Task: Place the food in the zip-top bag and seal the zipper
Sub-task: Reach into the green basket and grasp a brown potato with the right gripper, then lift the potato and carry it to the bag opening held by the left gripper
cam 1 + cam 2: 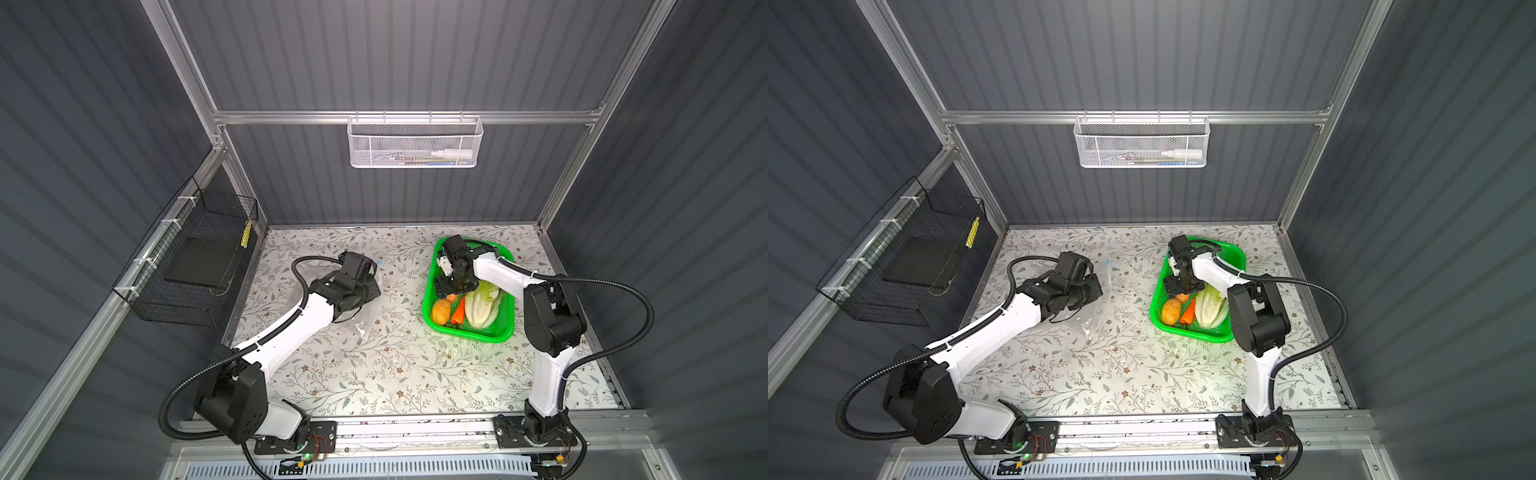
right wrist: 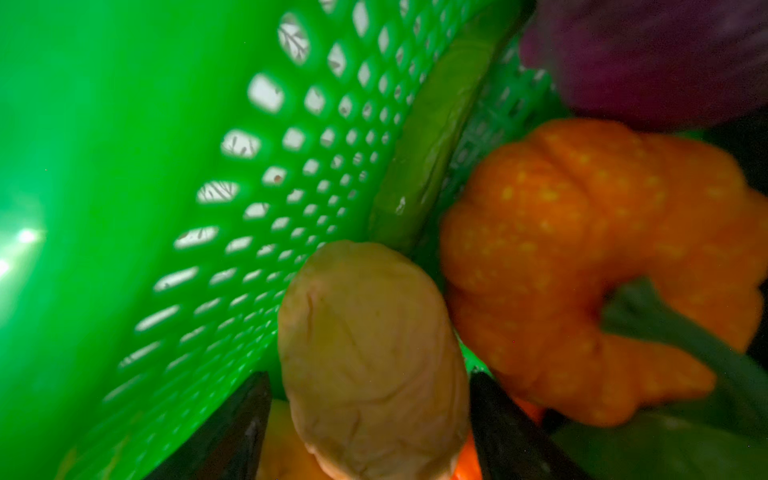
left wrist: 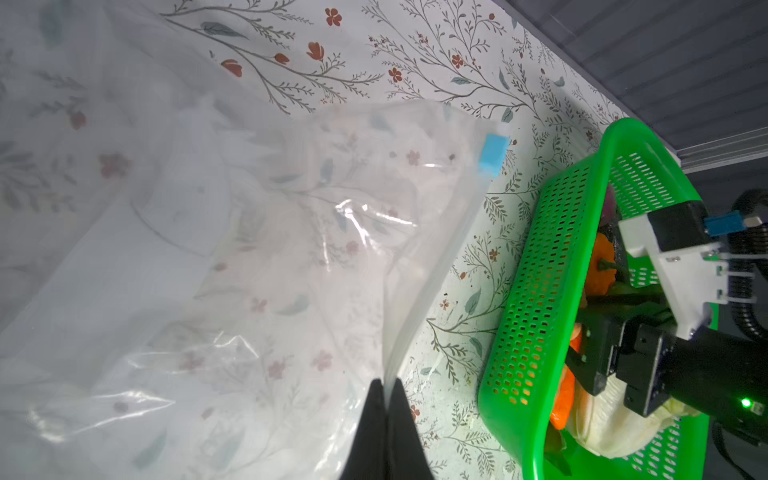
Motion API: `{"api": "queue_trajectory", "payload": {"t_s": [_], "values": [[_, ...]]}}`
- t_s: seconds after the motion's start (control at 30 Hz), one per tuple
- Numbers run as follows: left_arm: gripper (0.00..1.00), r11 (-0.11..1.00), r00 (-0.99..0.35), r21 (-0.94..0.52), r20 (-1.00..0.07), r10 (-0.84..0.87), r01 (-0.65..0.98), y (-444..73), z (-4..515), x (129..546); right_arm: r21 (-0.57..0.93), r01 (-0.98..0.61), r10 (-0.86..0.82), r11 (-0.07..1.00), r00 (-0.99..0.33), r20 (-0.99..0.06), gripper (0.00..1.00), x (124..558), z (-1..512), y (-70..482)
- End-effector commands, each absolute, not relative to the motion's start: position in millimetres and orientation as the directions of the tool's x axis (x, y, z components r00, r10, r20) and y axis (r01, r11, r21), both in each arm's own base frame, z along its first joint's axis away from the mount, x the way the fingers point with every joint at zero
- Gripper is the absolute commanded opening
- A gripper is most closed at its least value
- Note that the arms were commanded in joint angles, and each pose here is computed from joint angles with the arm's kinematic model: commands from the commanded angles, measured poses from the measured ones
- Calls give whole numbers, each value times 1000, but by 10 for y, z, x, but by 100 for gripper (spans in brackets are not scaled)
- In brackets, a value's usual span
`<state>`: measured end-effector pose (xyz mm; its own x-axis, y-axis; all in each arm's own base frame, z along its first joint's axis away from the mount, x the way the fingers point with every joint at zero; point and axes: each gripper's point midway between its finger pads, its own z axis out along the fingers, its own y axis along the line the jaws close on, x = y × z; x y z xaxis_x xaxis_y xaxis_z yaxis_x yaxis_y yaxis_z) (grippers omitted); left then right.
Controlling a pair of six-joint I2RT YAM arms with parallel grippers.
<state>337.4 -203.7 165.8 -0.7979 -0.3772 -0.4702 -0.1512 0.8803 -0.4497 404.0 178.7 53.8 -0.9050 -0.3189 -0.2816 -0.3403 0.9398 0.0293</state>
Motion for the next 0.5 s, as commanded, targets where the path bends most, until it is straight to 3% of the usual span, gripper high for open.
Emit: {"api": "queue_trajectory", "payload": {"t_s": [0.0, 0.23, 0.47], "values": [[0, 841, -796, -518, -439, -417, -155, -2158, 1690, 3421, -13, -345, -336, 938, -904, -265, 75, 4064, 493, 1728], [0, 779, -811, -625, -427, -400, -55, -2569, 1833, 3688, -8, -327, -316, 945, -907, -279, 53, 4065, 543, 1723], [0, 773, -816, -634, -427, -391, -39, -2644, 1772, 3735, 47, -306, -269, 951, -892, -362, 48, 4061, 952, 1748]]}}
